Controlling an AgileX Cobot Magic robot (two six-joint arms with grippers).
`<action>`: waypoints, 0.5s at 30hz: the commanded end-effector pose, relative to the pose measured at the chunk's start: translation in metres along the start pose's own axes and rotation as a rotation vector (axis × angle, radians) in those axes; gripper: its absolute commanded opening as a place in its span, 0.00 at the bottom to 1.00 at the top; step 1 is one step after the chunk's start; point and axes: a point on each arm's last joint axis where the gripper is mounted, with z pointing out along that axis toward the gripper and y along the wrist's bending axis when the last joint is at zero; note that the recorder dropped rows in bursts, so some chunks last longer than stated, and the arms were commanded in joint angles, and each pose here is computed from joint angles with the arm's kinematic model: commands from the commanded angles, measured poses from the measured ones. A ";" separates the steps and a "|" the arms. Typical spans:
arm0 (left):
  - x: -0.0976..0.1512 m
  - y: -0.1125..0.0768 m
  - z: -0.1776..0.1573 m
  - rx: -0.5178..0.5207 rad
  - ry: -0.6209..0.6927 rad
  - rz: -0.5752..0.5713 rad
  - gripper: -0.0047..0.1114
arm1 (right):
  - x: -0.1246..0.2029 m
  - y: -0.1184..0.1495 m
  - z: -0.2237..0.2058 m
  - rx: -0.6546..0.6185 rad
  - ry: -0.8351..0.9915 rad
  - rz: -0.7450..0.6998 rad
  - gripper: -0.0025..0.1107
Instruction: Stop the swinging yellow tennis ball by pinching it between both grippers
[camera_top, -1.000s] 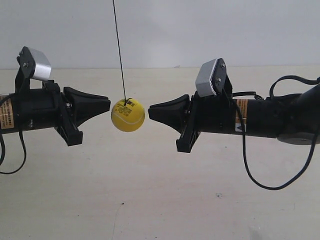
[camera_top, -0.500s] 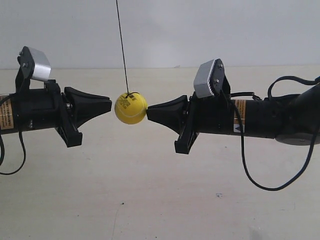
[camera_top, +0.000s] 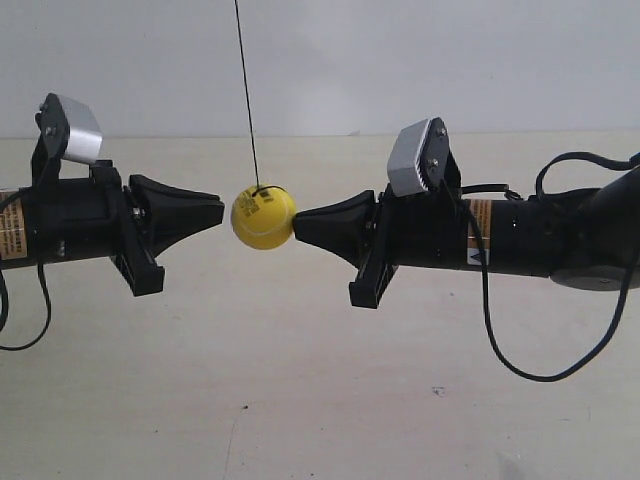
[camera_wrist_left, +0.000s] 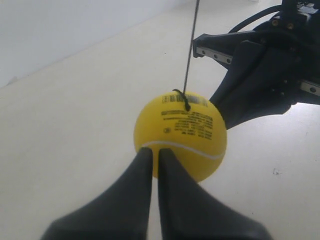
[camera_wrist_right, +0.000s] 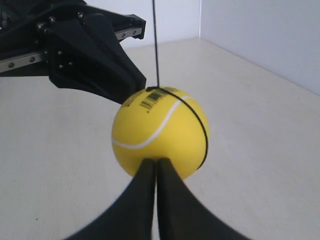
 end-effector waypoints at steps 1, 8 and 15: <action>0.002 -0.002 0.001 0.013 0.000 -0.014 0.08 | -0.003 0.001 0.001 -0.002 -0.008 -0.008 0.02; 0.002 -0.002 0.001 0.014 0.001 -0.013 0.08 | -0.003 0.001 0.001 -0.002 -0.008 -0.008 0.02; 0.001 -0.004 0.001 0.034 -0.008 -0.005 0.08 | -0.003 0.001 0.001 -0.002 -0.008 -0.008 0.02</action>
